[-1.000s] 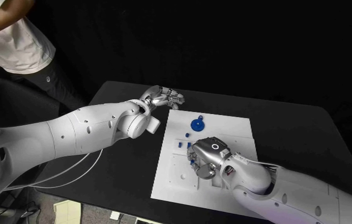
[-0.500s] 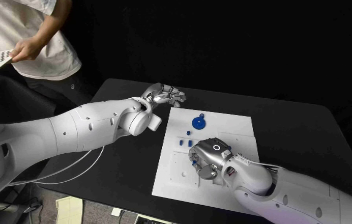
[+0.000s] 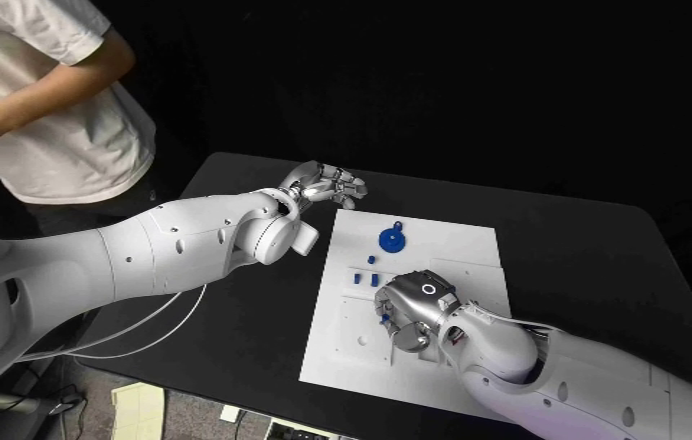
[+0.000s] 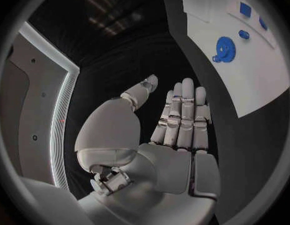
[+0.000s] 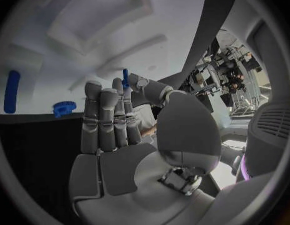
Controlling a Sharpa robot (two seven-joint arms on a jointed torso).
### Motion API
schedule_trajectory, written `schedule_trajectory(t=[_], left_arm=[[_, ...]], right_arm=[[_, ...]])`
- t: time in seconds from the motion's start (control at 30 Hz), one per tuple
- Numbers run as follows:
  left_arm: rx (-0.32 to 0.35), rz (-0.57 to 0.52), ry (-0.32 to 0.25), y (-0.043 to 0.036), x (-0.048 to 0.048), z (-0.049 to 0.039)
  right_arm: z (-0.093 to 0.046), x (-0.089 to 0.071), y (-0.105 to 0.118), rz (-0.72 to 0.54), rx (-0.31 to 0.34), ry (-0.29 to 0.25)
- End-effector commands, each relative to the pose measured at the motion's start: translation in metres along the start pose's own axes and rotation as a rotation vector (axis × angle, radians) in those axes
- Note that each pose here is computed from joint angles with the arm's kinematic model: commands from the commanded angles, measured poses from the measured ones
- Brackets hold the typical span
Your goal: Assemble the parts on the task board
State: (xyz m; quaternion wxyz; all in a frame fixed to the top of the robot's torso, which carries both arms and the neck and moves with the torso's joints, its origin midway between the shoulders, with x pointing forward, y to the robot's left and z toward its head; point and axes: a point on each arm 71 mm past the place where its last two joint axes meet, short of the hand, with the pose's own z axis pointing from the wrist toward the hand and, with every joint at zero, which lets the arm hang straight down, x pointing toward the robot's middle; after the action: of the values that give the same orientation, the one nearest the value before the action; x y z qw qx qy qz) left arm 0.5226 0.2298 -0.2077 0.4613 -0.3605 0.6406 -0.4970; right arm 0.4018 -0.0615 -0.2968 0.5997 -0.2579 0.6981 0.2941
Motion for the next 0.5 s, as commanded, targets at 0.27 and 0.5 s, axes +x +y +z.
schedule_trajectory(t=[0.27,0.5], left_arm=[[0.007,-0.007,0.004,-0.0018,0.0013,0.0003],[0.008,-0.008,0.006,-0.0021,0.002,0.0001]], right_arm=[[-0.0001,0.0068,0.0005,-0.02,-0.007,0.028],[0.0003,0.0081,0.0019,-0.02,-0.01,0.03]])
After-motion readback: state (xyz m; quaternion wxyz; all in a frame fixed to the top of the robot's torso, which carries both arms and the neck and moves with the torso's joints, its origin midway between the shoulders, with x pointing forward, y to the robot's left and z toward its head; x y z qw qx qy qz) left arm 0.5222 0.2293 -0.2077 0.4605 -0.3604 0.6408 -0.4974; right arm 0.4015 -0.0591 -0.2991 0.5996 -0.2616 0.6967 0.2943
